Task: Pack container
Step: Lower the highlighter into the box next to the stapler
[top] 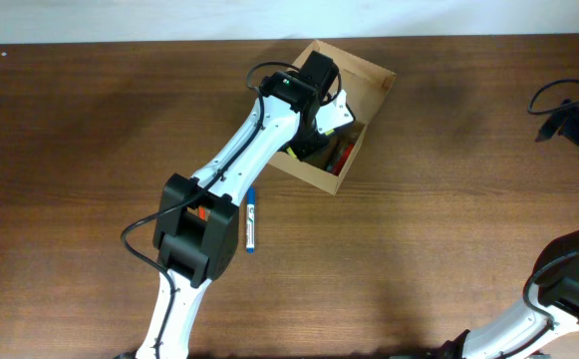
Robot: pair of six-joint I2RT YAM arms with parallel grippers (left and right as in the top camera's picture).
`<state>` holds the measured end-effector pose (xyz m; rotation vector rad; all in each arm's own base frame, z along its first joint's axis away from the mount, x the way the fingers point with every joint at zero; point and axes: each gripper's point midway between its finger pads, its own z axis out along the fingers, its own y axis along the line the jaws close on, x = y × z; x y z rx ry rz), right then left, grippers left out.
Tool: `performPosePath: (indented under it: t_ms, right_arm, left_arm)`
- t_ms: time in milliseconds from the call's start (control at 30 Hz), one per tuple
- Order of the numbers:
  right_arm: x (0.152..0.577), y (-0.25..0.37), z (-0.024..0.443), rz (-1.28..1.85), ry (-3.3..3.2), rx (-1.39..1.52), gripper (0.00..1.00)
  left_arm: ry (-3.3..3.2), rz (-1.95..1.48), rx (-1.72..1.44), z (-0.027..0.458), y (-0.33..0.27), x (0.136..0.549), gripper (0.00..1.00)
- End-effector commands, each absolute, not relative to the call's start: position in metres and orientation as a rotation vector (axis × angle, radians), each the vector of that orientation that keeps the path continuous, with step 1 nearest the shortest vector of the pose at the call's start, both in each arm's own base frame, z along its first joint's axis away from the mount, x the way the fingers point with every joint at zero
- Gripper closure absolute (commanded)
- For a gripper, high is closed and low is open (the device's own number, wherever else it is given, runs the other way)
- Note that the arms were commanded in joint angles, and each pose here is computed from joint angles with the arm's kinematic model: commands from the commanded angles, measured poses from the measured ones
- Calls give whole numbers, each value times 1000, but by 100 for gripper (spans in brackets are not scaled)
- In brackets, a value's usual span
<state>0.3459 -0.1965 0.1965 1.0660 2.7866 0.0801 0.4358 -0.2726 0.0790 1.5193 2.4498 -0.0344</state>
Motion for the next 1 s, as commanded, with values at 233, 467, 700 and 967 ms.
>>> performPosePath:
  t_ms: [233,467,700,967]
  right_arm:
    - [347,-193,191,111,2796,1084,1]
    - [347,-193,191,112,2796,1084,1]
    - [346,-192,189,119,2801,1086,1]
    - [343,-189,169,136,2831,1106,1]
  left_arm:
    - [2421,-47,1621,72,-293,419,99]
    - [2407,-52,1651,69,-302,413,99]
    - [2429,-51,1663,50,-302,414,98]
    - [2465,-63,1661,32,-303,413,98]
